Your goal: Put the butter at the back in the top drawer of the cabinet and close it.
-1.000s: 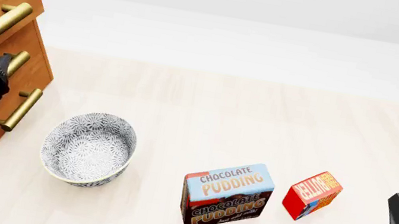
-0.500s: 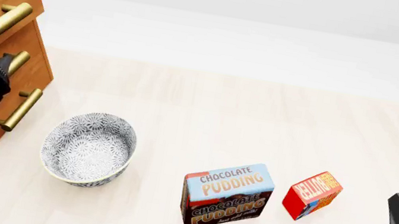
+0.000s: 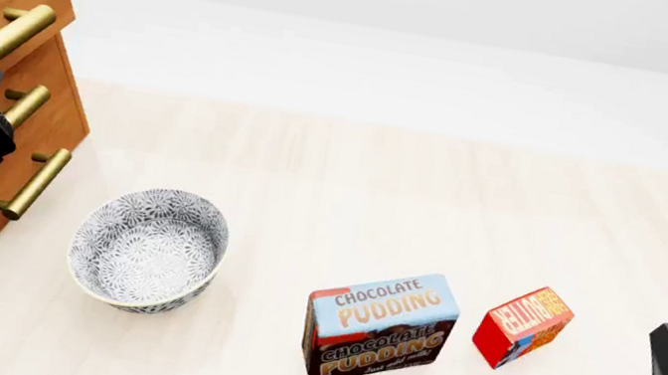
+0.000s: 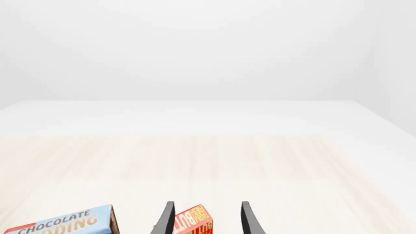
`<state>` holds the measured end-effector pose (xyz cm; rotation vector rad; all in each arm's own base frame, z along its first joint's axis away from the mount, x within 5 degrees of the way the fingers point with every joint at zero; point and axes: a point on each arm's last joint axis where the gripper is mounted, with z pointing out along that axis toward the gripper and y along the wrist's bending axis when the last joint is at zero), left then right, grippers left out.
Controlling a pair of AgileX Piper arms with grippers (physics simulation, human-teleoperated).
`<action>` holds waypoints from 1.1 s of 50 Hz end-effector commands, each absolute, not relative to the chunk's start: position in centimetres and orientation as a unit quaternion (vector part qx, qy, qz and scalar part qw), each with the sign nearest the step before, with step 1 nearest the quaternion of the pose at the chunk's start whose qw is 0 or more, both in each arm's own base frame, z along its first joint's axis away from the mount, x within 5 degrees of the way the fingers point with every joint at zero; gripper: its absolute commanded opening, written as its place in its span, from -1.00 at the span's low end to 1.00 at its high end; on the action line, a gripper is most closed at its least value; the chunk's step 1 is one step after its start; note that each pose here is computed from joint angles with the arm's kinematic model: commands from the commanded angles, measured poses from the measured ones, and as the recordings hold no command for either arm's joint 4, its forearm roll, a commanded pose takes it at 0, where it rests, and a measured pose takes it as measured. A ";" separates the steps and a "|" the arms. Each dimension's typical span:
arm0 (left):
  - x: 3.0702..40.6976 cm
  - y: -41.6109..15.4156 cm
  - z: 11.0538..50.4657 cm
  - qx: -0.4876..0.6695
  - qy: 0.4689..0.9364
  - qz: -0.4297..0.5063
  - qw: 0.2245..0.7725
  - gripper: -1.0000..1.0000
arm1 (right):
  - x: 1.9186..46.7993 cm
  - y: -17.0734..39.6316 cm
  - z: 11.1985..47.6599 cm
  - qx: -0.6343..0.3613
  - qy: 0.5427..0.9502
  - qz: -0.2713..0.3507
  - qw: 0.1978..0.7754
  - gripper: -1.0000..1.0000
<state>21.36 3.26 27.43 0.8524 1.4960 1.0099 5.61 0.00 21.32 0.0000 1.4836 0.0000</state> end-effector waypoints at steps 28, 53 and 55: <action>21.0 2.6 26.5 0.359 0.650 0.395 0.542 -1.00 | 5.6 0.0 21.3 0.000 0.676 0.000 0.737 1.00; 21.2 1.6 26.2 0.363 0.660 0.360 0.551 -1.00 | 5.6 0.0 21.3 0.000 0.676 0.000 0.737 1.00; 21.3 1.5 26.0 0.365 0.662 0.356 0.550 -1.00 | 5.6 0.0 21.3 0.000 0.676 0.000 0.737 1.00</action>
